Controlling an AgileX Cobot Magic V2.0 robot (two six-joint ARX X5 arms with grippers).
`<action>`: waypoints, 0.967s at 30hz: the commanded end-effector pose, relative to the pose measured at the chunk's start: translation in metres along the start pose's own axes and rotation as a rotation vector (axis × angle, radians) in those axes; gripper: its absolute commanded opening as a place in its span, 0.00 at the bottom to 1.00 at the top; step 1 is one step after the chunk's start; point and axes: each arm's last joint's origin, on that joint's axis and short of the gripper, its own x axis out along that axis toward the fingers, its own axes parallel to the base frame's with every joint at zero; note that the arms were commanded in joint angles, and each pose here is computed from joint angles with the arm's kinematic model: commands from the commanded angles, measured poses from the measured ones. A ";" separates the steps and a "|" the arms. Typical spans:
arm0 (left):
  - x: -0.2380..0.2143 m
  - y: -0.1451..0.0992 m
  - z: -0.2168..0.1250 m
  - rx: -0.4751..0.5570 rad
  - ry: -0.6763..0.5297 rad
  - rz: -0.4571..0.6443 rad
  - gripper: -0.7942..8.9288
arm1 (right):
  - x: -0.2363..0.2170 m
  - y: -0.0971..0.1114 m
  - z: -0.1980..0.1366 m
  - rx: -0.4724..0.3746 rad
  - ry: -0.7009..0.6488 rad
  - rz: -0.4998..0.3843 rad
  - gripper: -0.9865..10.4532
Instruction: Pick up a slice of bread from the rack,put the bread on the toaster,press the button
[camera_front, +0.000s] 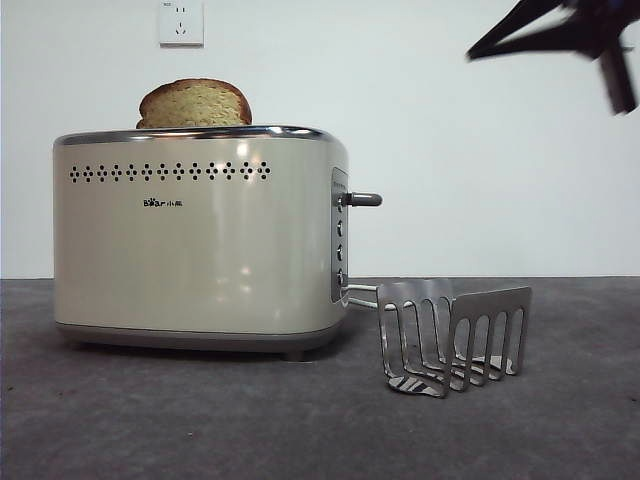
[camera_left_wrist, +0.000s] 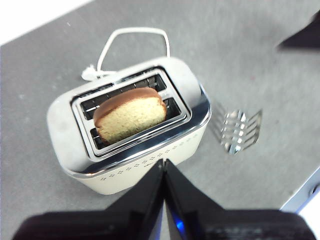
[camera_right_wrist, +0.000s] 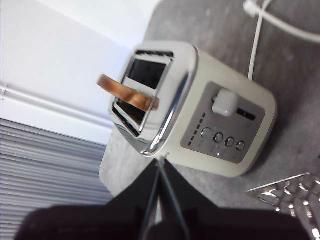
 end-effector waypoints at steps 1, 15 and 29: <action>-0.012 -0.001 -0.007 -0.035 -0.030 -0.009 0.07 | 0.018 0.003 0.013 0.000 0.027 0.011 0.08; -0.028 -0.002 -0.064 -0.019 -0.011 0.067 0.07 | 0.102 -0.023 0.042 0.084 0.176 -0.083 0.08; -0.029 -0.002 -0.076 -0.008 -0.001 0.096 0.07 | 0.133 -0.064 0.030 0.165 0.236 -0.188 0.08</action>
